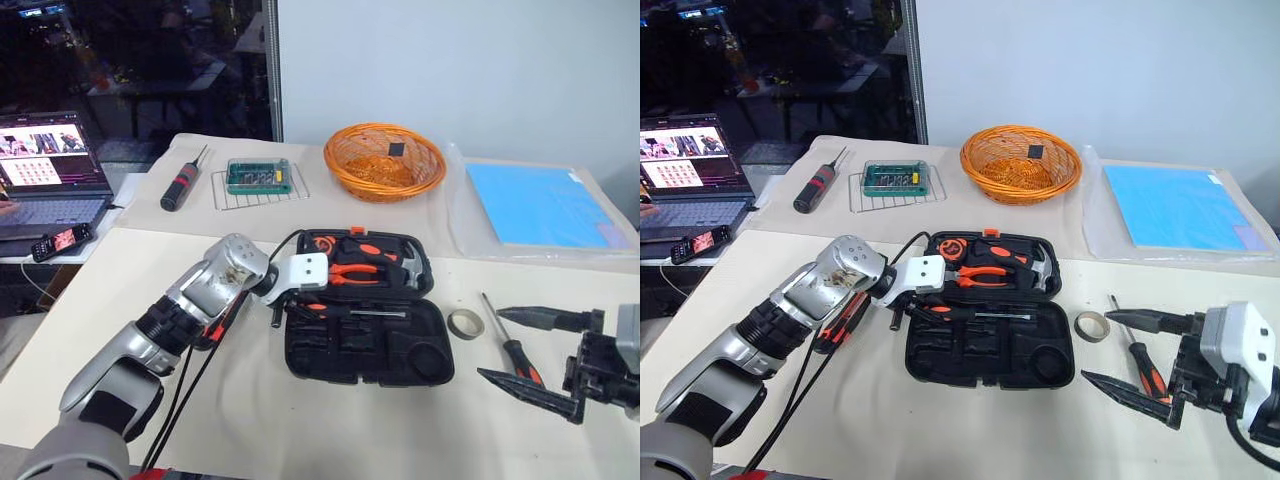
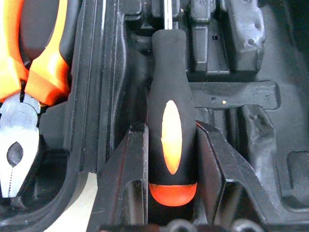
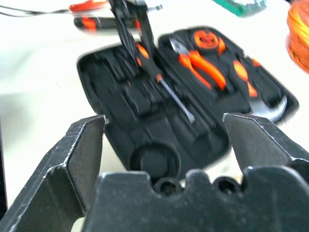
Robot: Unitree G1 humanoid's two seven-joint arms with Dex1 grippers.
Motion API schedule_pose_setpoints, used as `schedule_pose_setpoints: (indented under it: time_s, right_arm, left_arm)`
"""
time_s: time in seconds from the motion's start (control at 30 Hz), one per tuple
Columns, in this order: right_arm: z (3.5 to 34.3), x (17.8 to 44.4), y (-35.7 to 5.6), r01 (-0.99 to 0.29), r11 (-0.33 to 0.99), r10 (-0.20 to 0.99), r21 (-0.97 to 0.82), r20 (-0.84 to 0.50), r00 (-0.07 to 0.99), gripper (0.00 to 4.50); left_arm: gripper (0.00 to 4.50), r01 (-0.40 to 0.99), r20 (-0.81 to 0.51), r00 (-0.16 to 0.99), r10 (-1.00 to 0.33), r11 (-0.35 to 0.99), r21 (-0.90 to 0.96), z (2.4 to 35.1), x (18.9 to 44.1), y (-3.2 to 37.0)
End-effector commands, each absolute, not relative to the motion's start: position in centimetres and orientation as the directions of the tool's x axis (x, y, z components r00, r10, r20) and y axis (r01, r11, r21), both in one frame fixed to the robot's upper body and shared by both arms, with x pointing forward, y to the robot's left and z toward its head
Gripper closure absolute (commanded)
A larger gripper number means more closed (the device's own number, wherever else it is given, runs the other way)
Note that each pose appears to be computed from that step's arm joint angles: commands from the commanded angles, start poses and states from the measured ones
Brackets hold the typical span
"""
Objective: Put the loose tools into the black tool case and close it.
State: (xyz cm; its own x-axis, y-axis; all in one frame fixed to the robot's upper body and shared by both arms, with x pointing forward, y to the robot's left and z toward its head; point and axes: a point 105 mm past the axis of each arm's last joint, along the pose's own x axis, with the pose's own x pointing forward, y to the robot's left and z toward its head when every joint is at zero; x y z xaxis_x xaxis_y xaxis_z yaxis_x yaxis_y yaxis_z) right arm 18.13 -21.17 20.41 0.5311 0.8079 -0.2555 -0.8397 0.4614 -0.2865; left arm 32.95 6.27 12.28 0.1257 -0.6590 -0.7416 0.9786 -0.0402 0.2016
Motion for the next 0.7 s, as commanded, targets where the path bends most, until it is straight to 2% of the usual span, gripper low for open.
schedule_pose_setpoints:
  time_s: [0.03,0.2,0.37,0.43,0.5,0.57,0.6,0.7]
  right_arm:
    - [20.9,18.2,-21.2,-0.847,0.443,0.816,-0.293,-0.259,0.517,0.0]
    - [20.9,18.2,-20.7,-0.855,0.43,0.825,-0.291,-0.26,0.503,0.0]
    - [20.9,18.1,-20.5,-0.855,0.428,0.825,-0.292,-0.26,0.502,0.0]
    - [20.8,18.0,-20.4,-0.856,0.428,0.826,-0.289,-0.26,0.5,0.0]
    - [20.8,17.8,-20.3,-0.857,0.428,0.827,-0.286,-0.259,0.499,0.0]
    - [20.7,17.6,-20.2,-0.858,0.432,0.828,-0.279,-0.255,0.5,0.0]
    - [20.6,17.5,-20.1,-0.857,0.436,0.828,-0.275,-0.251,0.501,0.0]
    - [20.2,17.4,-19.8,-0.852,0.452,0.827,-0.264,-0.233,0.511,0.0]
  left_arm:
    - [3.63,0.96,-0.744,0.215,-0.633,-0.001,0.278,13.4,34.6,6.8]
    - [3.63,0.951,-0.753,0.233,-0.616,-0.019,0.309,13.7,35.4,6.9]
    - [3.63,0.926,-0.777,0.241,-0.582,-0.102,0.364,13.2,35.8,6.9]
    - [2.62,0.921,-0.738,0.249,-0.627,-0.082,0.381,14.3,35.9,6.8]
    - [1.94,0.923,-0.698,0.244,-0.673,-0.06,0.38,15.2,35.6,6.7]
    - [1.28,0.947,-0.603,0.209,-0.77,0.006,0.321,17.1,34.7,6.6]
    - [1.28,0.962,-0.551,0.183,-0.814,0.034,0.271,17.9,34.1,6.6]
    - [1.88,0.984,-0.392,0.173,-0.904,0.146,0.098,19.1,32.9,7.0]
